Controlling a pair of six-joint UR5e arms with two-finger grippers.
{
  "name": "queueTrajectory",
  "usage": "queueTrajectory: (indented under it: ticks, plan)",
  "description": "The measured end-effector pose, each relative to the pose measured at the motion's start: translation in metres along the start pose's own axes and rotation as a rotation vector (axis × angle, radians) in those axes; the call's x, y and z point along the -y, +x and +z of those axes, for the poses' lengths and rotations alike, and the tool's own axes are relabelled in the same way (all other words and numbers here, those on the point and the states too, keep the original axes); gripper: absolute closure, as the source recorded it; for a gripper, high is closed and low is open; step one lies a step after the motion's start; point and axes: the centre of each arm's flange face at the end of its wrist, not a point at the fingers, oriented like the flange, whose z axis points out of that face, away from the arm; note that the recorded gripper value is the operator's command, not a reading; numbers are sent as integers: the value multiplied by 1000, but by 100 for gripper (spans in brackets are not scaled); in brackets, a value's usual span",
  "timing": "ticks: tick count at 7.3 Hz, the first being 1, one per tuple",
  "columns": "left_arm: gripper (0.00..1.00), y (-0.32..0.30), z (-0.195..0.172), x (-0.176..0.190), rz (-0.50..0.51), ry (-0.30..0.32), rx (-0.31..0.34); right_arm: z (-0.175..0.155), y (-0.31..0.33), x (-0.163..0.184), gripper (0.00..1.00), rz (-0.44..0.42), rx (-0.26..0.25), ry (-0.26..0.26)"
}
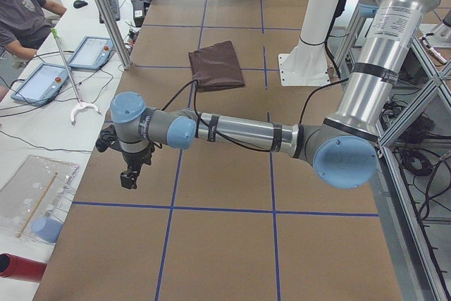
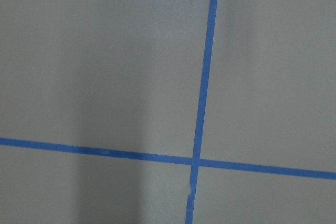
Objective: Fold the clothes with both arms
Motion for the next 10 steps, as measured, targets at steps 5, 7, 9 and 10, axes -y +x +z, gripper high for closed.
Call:
queueTrajectory:
  ticks: [5, 7, 9, 10]
  plan:
    - [0, 20, -4, -120, -28, -35, -85, 2, -16, -52, 0, -2, 1, -25]
    - [0, 20, 4, -135, -58, -49, -120, 11, -21, -60, 0, -13, -4, -43]
    - [0, 21, 4, -136, -53, -48, -114, 18, -16, -73, 0, -11, -8, -58]
    - [0, 21, 5, -135, -50, -50, -107, 20, -15, -77, 0, -11, -7, -60]
